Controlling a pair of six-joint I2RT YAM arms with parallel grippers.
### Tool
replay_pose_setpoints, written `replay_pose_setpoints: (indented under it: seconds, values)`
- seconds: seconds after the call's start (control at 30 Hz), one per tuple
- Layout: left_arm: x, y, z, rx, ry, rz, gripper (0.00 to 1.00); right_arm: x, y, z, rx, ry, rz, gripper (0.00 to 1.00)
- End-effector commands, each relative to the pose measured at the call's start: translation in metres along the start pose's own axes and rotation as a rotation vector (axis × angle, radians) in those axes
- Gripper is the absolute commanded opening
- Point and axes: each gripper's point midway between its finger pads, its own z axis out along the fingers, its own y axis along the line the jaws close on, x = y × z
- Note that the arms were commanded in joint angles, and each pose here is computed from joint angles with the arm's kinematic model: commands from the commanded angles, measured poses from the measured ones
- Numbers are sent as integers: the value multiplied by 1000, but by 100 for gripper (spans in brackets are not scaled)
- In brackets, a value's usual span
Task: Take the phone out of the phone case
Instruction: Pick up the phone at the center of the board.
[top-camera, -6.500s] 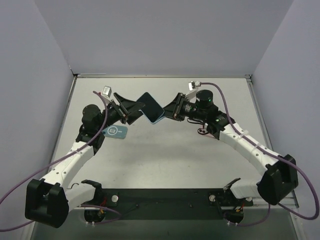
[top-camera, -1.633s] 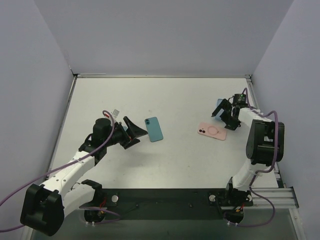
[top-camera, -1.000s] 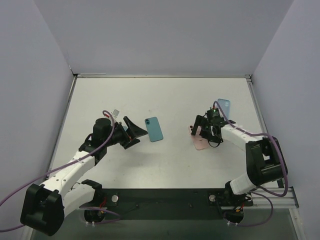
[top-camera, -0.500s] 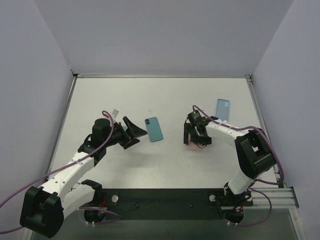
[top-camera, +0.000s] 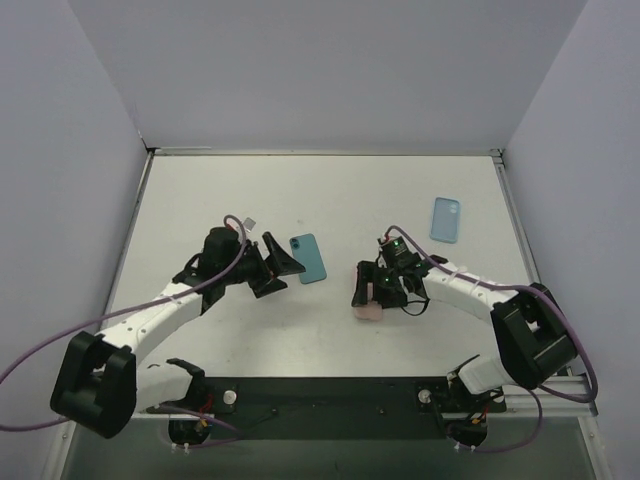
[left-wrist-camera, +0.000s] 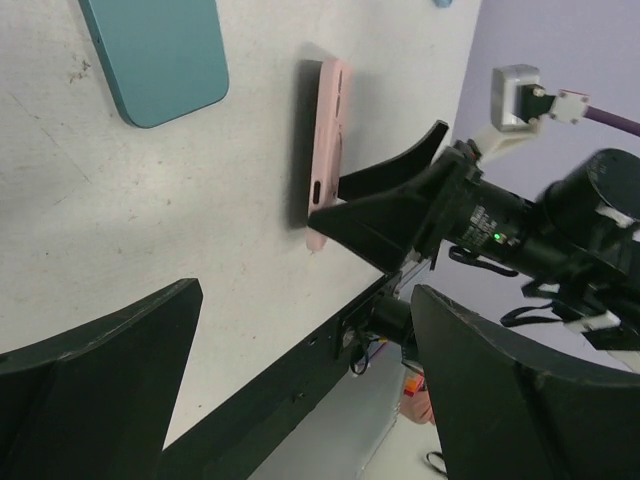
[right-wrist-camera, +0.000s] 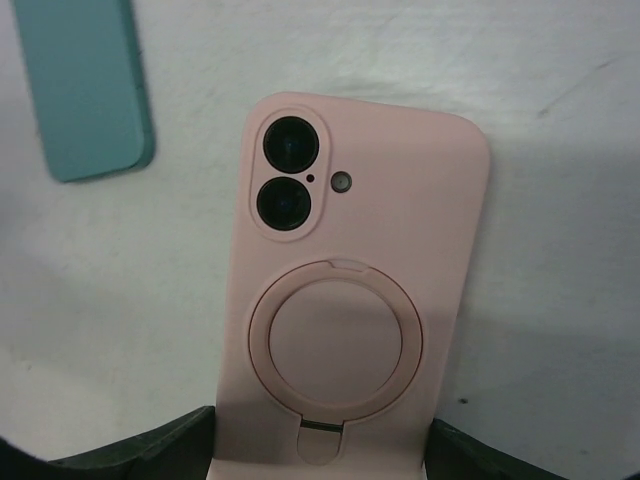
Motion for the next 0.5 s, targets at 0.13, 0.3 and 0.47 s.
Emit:
replay_pose_setpoints:
  seconds: [0.13, 0.3, 0.47]
  values:
    - [29, 4, 47, -11, 158, 51, 97, 28, 81, -26, -428, 66, -60, 4]
    - [44, 9, 66, -22, 204, 17, 97, 39, 97, -33, -503, 98, -100, 2]
    - [51, 17, 87, -38, 225, -29, 97, 41, 105, -33, -513, 101, -121, 2]
